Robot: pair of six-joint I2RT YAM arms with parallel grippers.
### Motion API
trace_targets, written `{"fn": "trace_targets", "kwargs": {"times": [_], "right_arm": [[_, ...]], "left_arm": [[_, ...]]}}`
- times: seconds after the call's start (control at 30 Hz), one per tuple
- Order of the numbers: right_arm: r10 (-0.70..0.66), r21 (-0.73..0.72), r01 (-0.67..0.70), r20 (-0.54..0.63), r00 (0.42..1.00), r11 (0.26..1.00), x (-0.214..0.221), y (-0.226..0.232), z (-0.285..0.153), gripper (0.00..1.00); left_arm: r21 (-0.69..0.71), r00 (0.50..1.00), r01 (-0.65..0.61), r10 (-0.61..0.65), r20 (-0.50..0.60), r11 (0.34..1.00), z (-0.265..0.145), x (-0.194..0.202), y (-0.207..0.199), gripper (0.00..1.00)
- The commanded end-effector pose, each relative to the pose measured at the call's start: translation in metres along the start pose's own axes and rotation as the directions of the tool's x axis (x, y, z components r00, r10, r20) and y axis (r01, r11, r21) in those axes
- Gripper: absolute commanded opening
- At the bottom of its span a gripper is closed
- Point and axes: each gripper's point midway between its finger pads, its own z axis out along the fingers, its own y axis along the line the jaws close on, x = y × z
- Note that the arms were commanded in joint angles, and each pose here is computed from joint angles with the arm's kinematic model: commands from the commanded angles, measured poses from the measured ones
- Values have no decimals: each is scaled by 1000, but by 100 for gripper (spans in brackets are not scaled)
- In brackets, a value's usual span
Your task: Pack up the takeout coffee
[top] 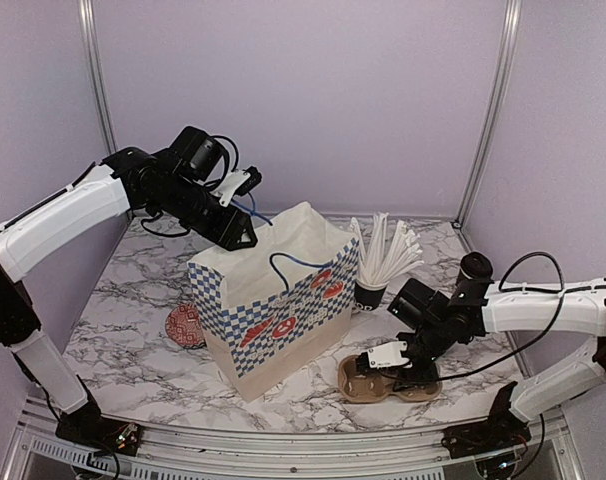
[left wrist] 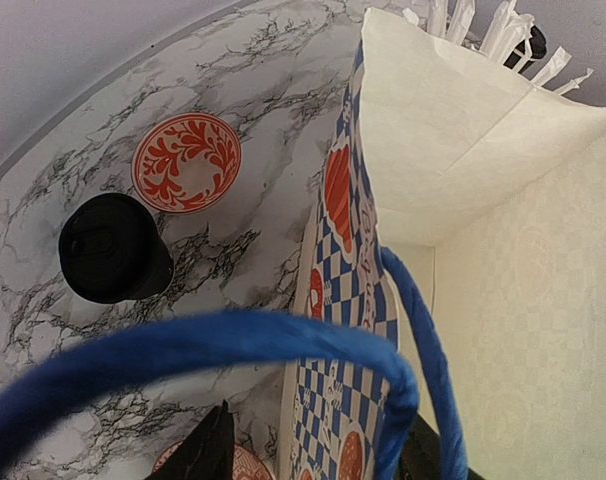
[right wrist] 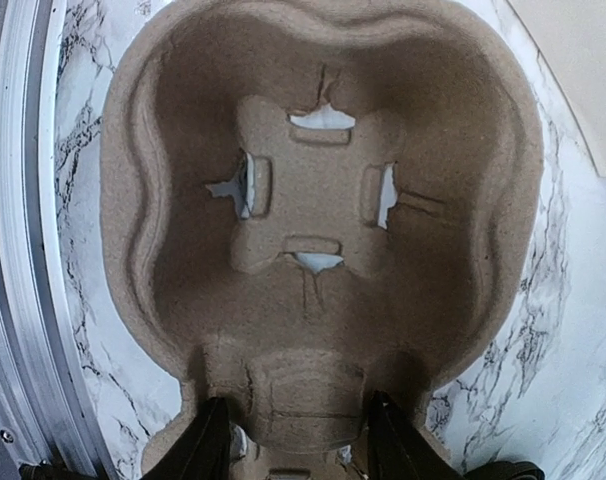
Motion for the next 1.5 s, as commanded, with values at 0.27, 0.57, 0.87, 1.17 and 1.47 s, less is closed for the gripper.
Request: {"fn": "trace_targets", "kwargs": {"times": [0.27, 0.57, 0.87, 1.17, 1.47], "right_arm": [[33, -10, -33, 92, 995, 999, -22, -4, -30, 31], [-16, -83, 37, 244, 970, 996, -46, 11, -74, 26], [-125, 24, 134, 536, 835, 991, -108, -4, -194, 24], [-280, 259, 141, 647, 709, 955, -142, -29, -314, 23], [-395, 367, 175, 699, 596, 913, -182, -50, -362, 27]], "left_arm": [[9, 999, -5, 4, 32, 1000, -14, -5, -2, 54], [61, 1000, -25, 24, 15, 998, -4, -8, -10, 33], [161, 997, -75, 73, 24, 984, -2, -13, -28, 5], [316, 991, -137, 129, 47, 939, -17, -5, -56, 0], [463, 977, -214, 198, 84, 860, -25, -3, -89, 0]]}}
